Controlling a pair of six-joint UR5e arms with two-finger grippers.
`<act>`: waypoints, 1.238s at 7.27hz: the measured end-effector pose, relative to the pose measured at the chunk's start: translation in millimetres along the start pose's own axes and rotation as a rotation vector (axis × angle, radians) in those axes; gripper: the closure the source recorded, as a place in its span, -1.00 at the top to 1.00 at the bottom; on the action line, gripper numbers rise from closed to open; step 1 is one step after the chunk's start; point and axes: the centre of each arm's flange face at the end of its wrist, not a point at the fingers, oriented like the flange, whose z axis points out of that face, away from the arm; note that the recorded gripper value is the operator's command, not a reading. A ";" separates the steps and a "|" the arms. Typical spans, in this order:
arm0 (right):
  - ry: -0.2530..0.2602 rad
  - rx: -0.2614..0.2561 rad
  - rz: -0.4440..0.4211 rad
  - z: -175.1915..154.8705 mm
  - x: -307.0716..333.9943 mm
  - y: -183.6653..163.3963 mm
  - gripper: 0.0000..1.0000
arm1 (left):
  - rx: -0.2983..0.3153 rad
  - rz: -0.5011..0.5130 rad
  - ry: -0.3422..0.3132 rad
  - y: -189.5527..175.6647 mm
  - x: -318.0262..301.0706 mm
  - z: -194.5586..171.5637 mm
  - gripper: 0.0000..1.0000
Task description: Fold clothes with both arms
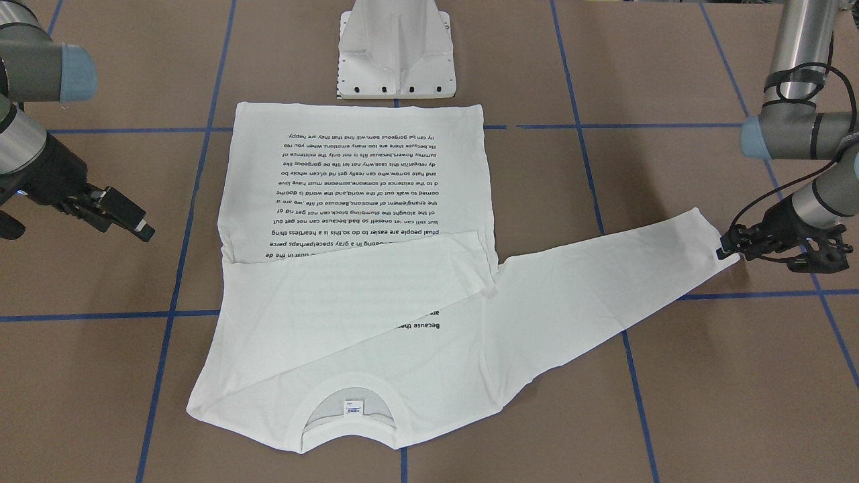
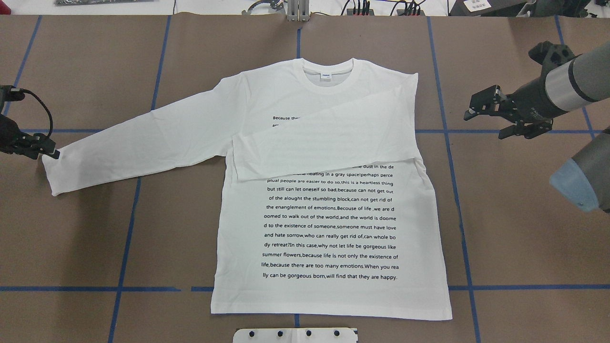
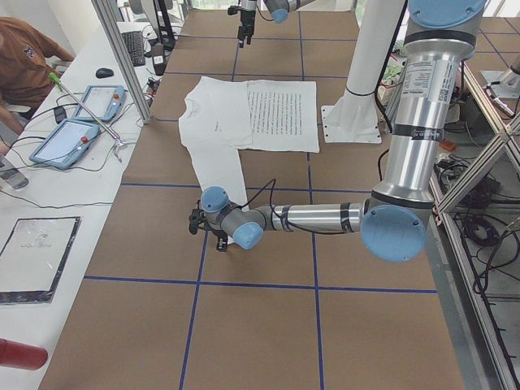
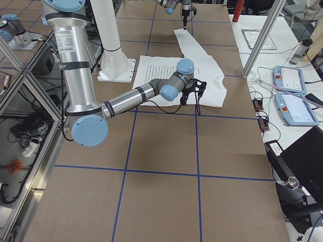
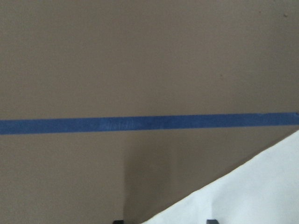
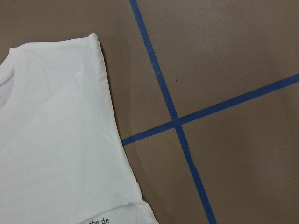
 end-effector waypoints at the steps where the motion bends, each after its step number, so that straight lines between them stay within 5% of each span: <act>1: 0.000 0.000 0.000 -0.1 0.0 0.1 0.97 | -0.001 0.000 -0.001 0.8 -0.8 0.4 -0.43; 2: 0.000 0.000 0.000 -0.3 0.0 0.2 0.97 | 0.000 0.001 0.000 1.8 -1.1 0.3 -0.99; 6: -0.001 0.000 -0.001 0.2 -1.2 0.2 0.98 | 0.022 0.012 -0.001 0.1 7.3 -7.3 -1.00; 9: 0.007 0.009 -0.029 -3.7 9.5 -8.1 0.98 | 0.041 -0.002 0.077 -8.4 86.0 -62.4 -1.00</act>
